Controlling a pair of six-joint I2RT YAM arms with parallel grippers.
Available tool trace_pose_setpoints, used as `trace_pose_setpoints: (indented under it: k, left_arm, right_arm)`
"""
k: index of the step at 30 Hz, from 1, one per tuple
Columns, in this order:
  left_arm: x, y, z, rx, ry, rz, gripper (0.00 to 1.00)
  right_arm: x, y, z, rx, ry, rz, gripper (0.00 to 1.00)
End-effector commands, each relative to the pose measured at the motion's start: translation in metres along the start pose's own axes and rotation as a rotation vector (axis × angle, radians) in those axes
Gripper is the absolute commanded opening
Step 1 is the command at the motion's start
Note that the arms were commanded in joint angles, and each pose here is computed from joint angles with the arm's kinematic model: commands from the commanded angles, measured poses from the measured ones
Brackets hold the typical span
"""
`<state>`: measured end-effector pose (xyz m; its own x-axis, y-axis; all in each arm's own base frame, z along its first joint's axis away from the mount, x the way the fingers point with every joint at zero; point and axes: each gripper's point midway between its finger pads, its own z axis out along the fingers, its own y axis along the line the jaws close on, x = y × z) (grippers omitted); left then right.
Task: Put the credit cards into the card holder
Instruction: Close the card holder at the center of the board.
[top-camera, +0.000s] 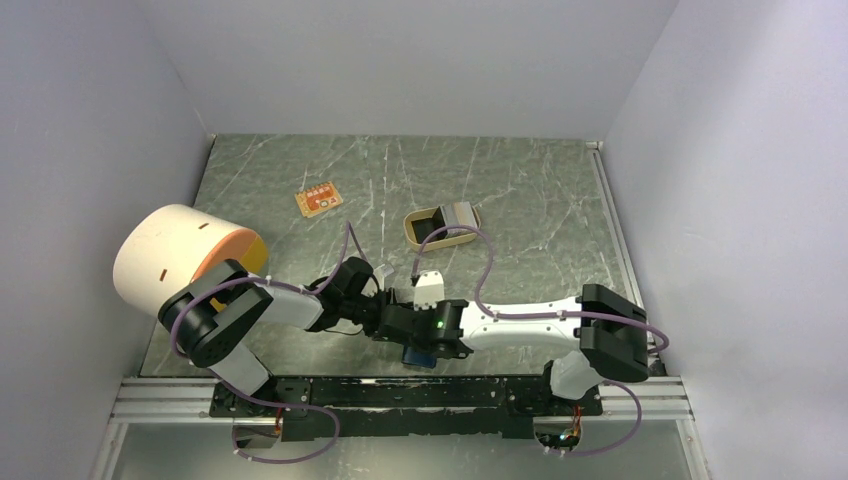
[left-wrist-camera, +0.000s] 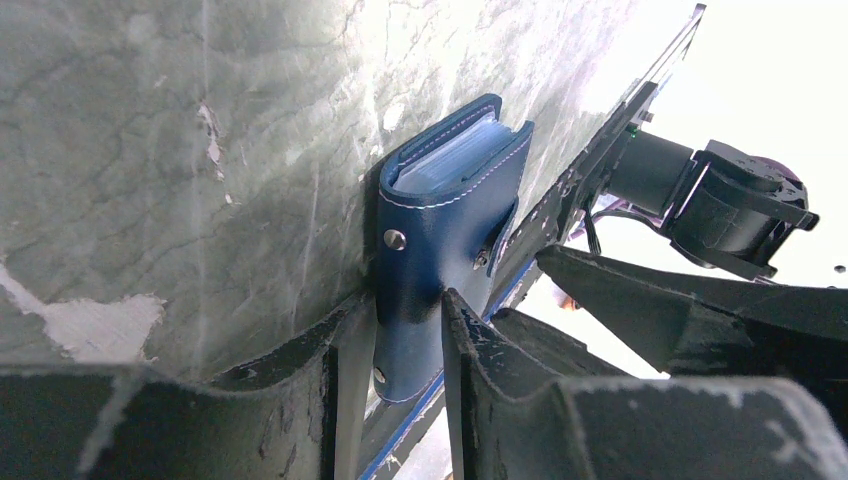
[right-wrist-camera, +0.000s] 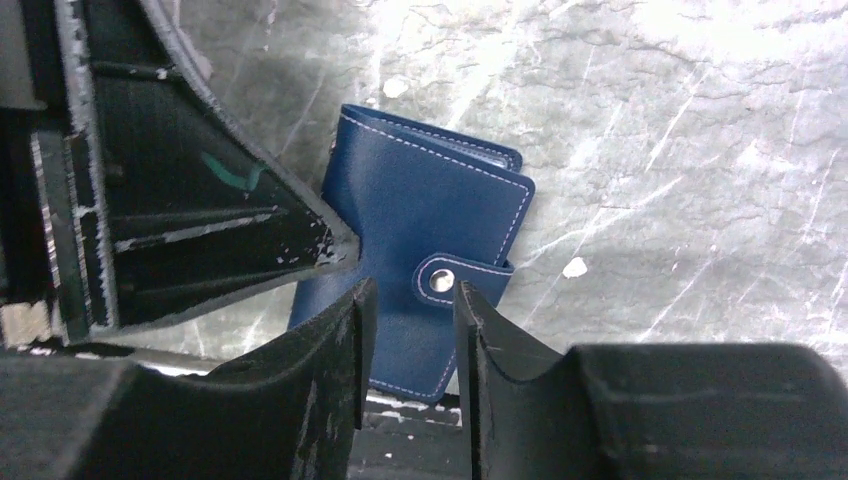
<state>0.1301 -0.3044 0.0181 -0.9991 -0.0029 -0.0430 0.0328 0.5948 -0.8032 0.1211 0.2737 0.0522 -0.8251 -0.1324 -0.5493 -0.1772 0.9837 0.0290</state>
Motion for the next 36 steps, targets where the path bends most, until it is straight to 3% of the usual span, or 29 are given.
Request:
trace_pose_setpoints:
  k: [1, 12, 23, 36]
  left_arm:
    - [0.009, 0.016, 0.001, -0.057, 0.013, 0.000, 0.37]
    - [0.009, 0.017, 0.000, -0.058, 0.012, 0.002, 0.37]
    - [0.010, 0.017, 0.001, -0.057, 0.016, 0.002, 0.36]
    - [0.010, 0.017, 0.001, -0.056, 0.017, 0.000, 0.36]
  right_arm:
    - [-0.002, -0.010, 0.006, 0.084, -0.027, -0.010, 0.38]
    - [0.004, -0.014, 0.017, 0.143, -0.015, -0.053, 0.32]
    - [0.005, -0.014, 0.011, 0.137, -0.024, -0.065, 0.00]
    - [0.007, 0.003, 0.010, 0.044, -0.017, -0.041, 0.01]
